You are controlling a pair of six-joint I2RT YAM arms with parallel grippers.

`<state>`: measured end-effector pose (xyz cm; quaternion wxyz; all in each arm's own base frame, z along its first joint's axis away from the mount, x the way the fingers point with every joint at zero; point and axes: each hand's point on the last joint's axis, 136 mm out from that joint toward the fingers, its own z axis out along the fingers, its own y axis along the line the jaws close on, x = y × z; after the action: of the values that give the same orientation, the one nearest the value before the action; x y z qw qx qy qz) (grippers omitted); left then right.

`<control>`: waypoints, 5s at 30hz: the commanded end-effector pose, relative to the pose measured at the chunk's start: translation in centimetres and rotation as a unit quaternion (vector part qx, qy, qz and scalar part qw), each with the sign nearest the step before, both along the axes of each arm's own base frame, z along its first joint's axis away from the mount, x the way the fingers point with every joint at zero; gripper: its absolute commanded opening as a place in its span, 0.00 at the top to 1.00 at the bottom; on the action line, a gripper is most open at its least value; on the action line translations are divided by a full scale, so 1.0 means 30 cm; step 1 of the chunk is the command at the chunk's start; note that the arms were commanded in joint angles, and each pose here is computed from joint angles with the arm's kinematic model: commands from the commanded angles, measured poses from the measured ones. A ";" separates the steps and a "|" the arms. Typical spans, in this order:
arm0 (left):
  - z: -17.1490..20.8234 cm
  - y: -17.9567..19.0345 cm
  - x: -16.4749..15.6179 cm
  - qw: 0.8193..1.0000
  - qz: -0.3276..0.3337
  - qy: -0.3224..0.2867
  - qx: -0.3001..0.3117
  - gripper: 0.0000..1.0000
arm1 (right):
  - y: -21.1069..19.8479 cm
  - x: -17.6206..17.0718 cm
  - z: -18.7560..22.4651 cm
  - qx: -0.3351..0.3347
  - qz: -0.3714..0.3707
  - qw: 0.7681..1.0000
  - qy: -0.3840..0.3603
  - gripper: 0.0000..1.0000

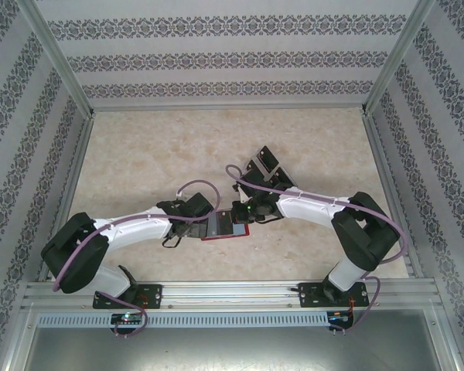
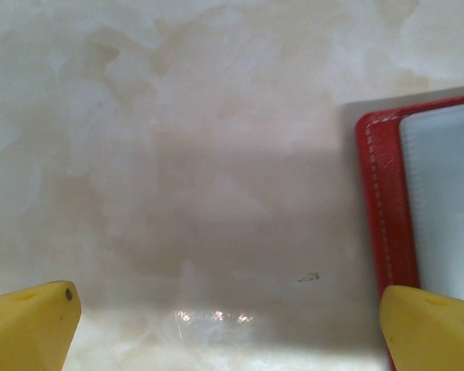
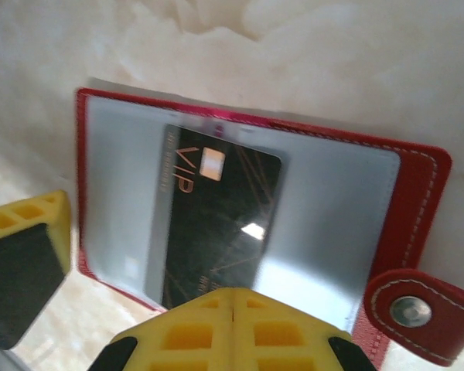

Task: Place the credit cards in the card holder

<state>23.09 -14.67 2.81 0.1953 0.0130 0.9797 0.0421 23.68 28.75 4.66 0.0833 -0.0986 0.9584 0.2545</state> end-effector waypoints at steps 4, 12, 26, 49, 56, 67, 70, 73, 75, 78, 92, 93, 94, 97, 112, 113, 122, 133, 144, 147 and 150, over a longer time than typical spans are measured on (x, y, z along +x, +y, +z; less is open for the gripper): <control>-0.035 0.007 -0.001 1.000 0.006 0.004 -0.001 0.00 | 0.006 0.002 -0.020 -0.027 0.017 0.999 -0.002 1.00; -0.047 0.008 -0.006 1.000 0.006 0.007 -0.002 0.00 | 0.020 0.006 -0.040 -0.034 0.022 0.999 0.003 1.00; -0.055 0.012 -0.016 1.000 0.006 0.011 -0.004 0.00 | -0.003 0.013 -0.053 -0.054 0.016 0.998 -0.001 1.00; -0.065 0.005 -0.015 1.000 0.004 0.012 -0.007 0.00 | 0.064 -0.002 -0.080 -0.042 0.031 0.999 0.014 1.00; -0.069 0.003 -0.014 1.000 0.003 0.013 -0.007 0.00 | 0.093 -0.007 -0.077 -0.031 0.031 0.999 0.017 1.00; -0.071 0.001 -0.013 1.000 0.004 0.014 -0.009 0.00 | 0.138 -0.008 -0.082 -0.014 0.031 0.999 0.024 1.00; -0.072 0.001 -0.013 1.000 0.004 0.014 -0.009 0.00 | 0.145 -0.003 -0.075 -0.009 0.028 0.999 0.024 1.00; -0.073 0.000 -0.015 1.000 0.004 0.015 -0.009 0.00 | 0.154 -0.003 -0.066 -0.001 0.026 0.999 0.025 1.00; -0.073 0.001 -0.015 1.000 0.004 0.015 -0.009 0.00 | 0.159 -0.003 -0.063 0.005 0.025 0.999 0.026 1.00; -0.075 -0.002 -0.016 1.000 0.003 0.016 -0.010 0.00 | 0.168 -0.003 -0.060 0.012 0.024 0.999 0.028 1.00; -0.074 -0.001 -0.016 1.000 0.003 0.017 -0.010 0.00 | 0.142 0.017 -0.030 0.024 0.007 1.000 0.017 1.00; -0.074 -0.001 -0.017 1.000 0.004 0.017 -0.010 0.00 | 0.134 0.019 -0.020 0.024 0.005 1.000 0.014 1.00; -0.073 0.000 -0.017 1.000 0.004 0.017 -0.010 0.00 | 0.125 0.024 -0.013 0.025 0.002 1.000 0.012 1.00; -0.074 0.002 -0.019 1.000 0.004 0.017 -0.009 0.00 | 0.103 0.031 -0.007 0.019 -0.003 1.000 0.008 1.00; -0.071 -0.001 -0.015 1.000 0.003 0.016 -0.009 0.00 | 0.107 0.023 -0.087 0.004 0.002 1.000 0.031 1.00; -0.070 -0.002 -0.013 1.000 0.003 0.015 -0.010 0.00 | 0.111 0.020 -0.090 0.004 0.004 0.999 0.032 1.00; -0.074 -0.003 -0.015 1.000 0.002 0.016 -0.010 0.00 | 0.142 0.001 -0.092 0.008 0.014 0.999 0.035 1.00; -0.077 -0.007 -0.013 1.000 0.002 0.016 -0.013 0.00 | 0.196 -0.023 -0.090 0.024 0.023 0.999 0.043 1.00; -0.029 0.003 0.001 1.000 0.010 0.000 -0.009 0.00 | 0.188 -0.027 -0.095 0.023 0.019 0.999 0.044 1.00; 0.013 0.018 0.010 1.000 0.019 -0.016 -0.004 0.00 | 0.184 -0.029 -0.099 0.021 0.018 0.999 0.045 1.00; 0.038 0.031 0.016 0.999 0.025 -0.026 0.000 0.00 | 0.186 -0.027 -0.097 0.023 0.019 0.999 0.044 1.00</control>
<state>23.06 -14.58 2.55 0.2036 0.0067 0.9784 0.0352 23.52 33.51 2.01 0.0489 -0.0977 0.9560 0.2722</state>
